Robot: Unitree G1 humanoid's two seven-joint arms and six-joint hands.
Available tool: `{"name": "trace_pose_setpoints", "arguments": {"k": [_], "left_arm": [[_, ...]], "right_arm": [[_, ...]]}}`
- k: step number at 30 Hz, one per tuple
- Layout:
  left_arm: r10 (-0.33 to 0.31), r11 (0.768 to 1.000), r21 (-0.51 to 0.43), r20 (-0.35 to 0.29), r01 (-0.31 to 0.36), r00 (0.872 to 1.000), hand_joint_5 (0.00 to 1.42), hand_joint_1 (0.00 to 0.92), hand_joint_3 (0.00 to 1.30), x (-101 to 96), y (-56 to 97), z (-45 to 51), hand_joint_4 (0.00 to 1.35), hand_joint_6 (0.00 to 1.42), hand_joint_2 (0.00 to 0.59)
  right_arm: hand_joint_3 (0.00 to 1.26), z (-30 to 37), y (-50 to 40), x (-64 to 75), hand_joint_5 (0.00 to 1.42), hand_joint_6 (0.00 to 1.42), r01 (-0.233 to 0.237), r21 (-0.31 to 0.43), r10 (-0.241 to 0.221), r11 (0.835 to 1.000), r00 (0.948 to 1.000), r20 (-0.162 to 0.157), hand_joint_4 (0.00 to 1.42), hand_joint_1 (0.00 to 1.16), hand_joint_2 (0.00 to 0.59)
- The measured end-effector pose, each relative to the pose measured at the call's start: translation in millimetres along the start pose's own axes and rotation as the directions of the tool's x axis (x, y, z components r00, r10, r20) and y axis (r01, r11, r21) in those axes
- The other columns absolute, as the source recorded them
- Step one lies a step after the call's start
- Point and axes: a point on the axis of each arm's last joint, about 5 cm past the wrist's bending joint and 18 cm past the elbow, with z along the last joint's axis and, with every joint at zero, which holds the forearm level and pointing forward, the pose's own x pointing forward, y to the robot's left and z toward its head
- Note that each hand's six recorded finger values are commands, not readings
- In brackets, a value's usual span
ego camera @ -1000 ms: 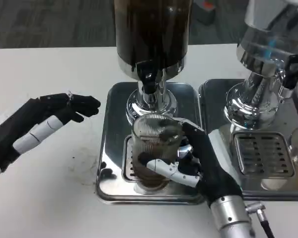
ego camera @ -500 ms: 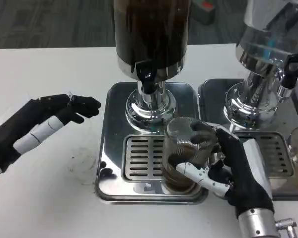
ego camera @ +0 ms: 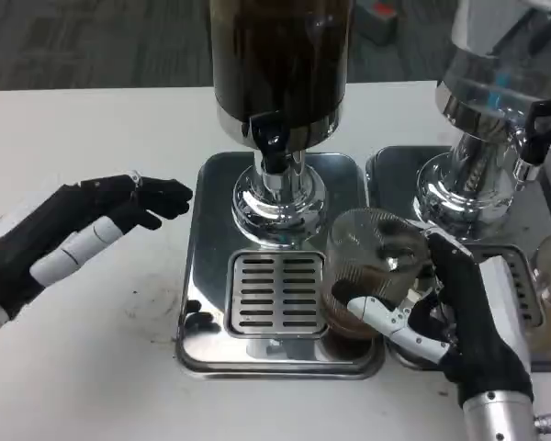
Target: Grasp the cup under the faucet to collect the drink, then remove the cup.
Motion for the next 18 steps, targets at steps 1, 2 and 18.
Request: {"name": "trace_pose_setpoints", "arguments": {"k": [1,2,18], "left_arm": [[-0.001,1.0,0.0,0.003,0.001,1.0,0.35,0.0,0.41,0.2,-0.4,0.1,0.38,0.41,0.122],[-0.002,1.0,0.001,0.004,0.002,1.0,0.34,0.0,0.41,0.0,-0.7,0.2,0.37,0.41,0.122],[-0.047,0.995,0.094,0.082,0.039,0.995,0.33,0.0,0.39,-16.6,-10.8,7.2,0.34,0.4,0.12]], "right_arm": [[0.53,-0.3,-0.5,-0.3,0.84,1.06,0.002,-0.001,-0.002,1.0,1.0,-0.002,0.61,0.78,0.216],[0.53,-0.5,-0.7,-1.0,0.84,1.06,0.003,-0.001,-0.003,1.0,1.0,-0.004,0.61,0.78,0.216],[0.54,10.1,-7.6,-5.4,0.85,1.08,0.039,0.012,-0.04,0.999,0.9983,0.044,0.61,0.79,0.207]]}}
